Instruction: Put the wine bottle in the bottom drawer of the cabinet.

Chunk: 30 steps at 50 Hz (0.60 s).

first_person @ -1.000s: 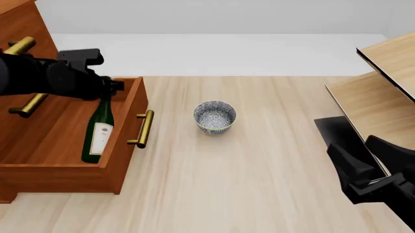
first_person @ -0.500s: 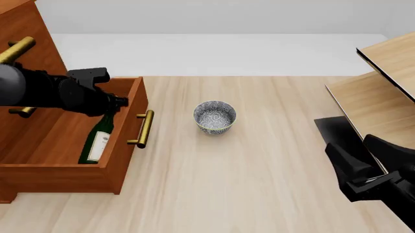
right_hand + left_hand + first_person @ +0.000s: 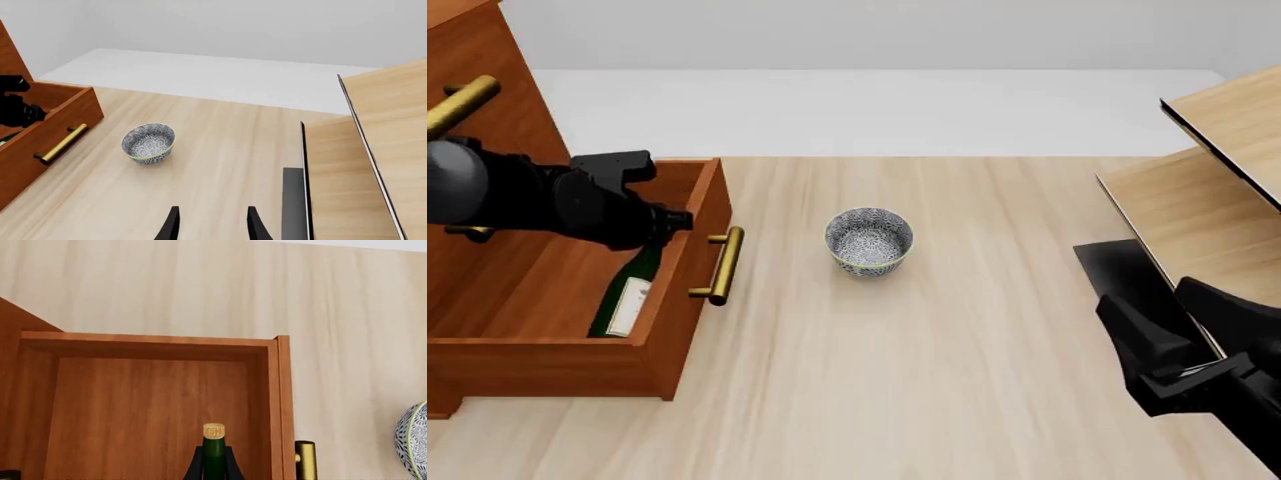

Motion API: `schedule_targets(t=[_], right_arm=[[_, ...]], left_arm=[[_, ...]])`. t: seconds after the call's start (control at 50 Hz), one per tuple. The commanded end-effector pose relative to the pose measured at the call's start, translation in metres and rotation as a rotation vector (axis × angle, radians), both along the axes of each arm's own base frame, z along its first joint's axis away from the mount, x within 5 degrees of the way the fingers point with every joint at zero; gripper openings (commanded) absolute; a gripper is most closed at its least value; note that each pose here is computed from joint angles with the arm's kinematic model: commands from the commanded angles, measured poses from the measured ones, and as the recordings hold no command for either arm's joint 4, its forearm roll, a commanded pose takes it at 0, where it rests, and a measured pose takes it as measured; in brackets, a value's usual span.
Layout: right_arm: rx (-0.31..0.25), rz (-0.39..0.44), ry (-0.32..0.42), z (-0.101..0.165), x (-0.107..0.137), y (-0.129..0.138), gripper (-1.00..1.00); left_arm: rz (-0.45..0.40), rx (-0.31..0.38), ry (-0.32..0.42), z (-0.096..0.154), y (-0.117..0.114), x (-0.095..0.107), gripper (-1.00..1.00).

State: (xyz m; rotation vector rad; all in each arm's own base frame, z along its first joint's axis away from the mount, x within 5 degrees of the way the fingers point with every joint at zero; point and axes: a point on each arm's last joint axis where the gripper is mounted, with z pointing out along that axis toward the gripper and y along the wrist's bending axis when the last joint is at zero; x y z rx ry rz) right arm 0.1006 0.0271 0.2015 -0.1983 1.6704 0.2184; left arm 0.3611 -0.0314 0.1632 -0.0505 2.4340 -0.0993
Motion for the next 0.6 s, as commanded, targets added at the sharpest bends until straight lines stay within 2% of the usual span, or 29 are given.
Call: schedule_targets(t=[0.02, 0.12, 0.16, 0.2, 0.38, 0.4, 0.42, 0.46, 0.48, 0.6], right_arm=[[0.001, -0.002, -0.003, 0.0, -0.001, 0.0, 1.0], [0.002, 0.0, -0.002, 0.0, -0.001, 0.0, 1.0], [0.002, 0.0, -0.002, 0.0, 0.0, 0.0, 1.0], [0.001, 0.001, -0.002, 0.0, 0.0, 0.0, 1.0], [0.001, 0.001, -0.001, 0.0, 0.0, 0.0, 1.0], [0.002, 0.002, -0.001, 0.0, 0.0, 0.0, 1.0], [0.002, 0.001, -0.001, 0.0, 0.0, 0.0, 1.0], [0.002, 0.002, -0.001, 0.0, 0.0, 0.0, 1.0], [0.002, 0.0, -0.001, 0.0, 0.0, 0.0, 1.0], [0.001, 0.0, -0.001, 0.0, 0.001, 0.0, 1.0]], left_arm=[[-0.014, 0.023, 0.028, -0.005, 0.003, 0.0, -1.0], [-0.018, 0.015, 0.026, -0.002, -0.002, -0.001, -1.0], [-0.007, 0.029, 0.032, -0.004, 0.008, 0.002, -1.0], [-0.009, 0.015, 0.041, -0.007, 0.001, 0.001, -1.0], [-0.006, 0.004, 0.042, -0.006, -0.003, -0.001, -1.0], [-0.006, 0.001, 0.043, -0.006, -0.004, -0.001, 1.0], [-0.007, 0.001, 0.043, -0.006, -0.005, -0.001, -1.0], [-0.007, 0.003, 0.044, -0.007, -0.004, -0.001, -1.0], [-0.014, 0.0, 0.045, -0.007, -0.008, -0.002, 1.0], [-0.01, -0.004, 0.045, -0.007, -0.008, -0.002, 1.0]])
